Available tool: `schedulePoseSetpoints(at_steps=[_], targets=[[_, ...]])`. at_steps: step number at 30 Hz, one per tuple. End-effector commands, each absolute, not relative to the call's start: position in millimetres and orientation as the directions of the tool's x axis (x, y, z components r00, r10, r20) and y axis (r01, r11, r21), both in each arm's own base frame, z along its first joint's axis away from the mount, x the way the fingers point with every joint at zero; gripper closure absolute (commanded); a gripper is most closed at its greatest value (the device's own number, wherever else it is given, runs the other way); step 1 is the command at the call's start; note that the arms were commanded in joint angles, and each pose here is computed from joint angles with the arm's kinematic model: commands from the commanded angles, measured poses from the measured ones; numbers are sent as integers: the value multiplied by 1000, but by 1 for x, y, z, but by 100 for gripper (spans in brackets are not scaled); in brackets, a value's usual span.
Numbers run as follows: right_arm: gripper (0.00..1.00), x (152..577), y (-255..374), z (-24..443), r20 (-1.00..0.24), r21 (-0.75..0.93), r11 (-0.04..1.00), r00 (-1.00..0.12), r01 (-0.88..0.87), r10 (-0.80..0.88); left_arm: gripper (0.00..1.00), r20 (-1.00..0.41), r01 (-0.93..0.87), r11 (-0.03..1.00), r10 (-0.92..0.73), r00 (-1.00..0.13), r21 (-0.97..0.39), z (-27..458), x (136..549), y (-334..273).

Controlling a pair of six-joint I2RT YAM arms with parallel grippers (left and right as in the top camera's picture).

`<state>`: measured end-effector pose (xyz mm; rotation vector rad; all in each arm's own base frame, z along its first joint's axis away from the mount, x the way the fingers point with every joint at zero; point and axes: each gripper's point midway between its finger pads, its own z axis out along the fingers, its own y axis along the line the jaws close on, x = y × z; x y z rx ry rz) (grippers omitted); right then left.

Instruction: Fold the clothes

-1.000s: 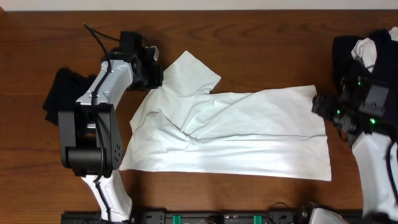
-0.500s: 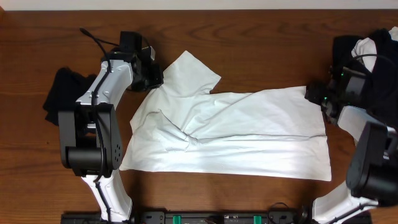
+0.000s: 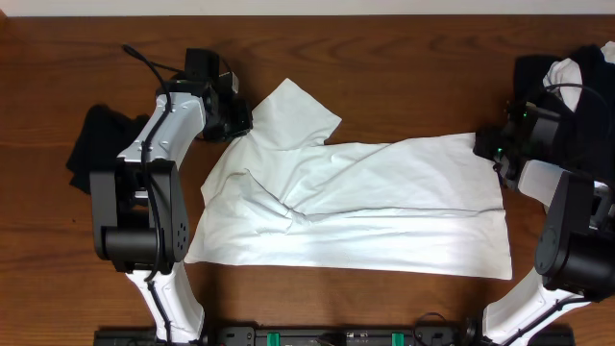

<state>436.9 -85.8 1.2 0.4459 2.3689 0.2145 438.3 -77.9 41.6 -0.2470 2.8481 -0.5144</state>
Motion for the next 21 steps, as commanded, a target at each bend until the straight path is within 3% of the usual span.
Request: schedulePoseSetpoints(at_steps=[1,6,13,21], targets=[[76,423,-73,-24,-542,299,918,-745,262,389,94,-201,-125,921,-210,-957,-369,45,437,-79],[99,421,-74,-25,-538,292,917,-747,270,391,94,-194,-127,921,-210,-958,-367,44,435,-79],[99,418,-74,-23,-528,293,916,-752,274,394,94,-196,-123,922,-206,-959,-367,45,435,-79],[99,413,-89,29,-581,262,916,-709,304,401,94,-224,-123,920,-217,-950,-372,67,433,-74]])
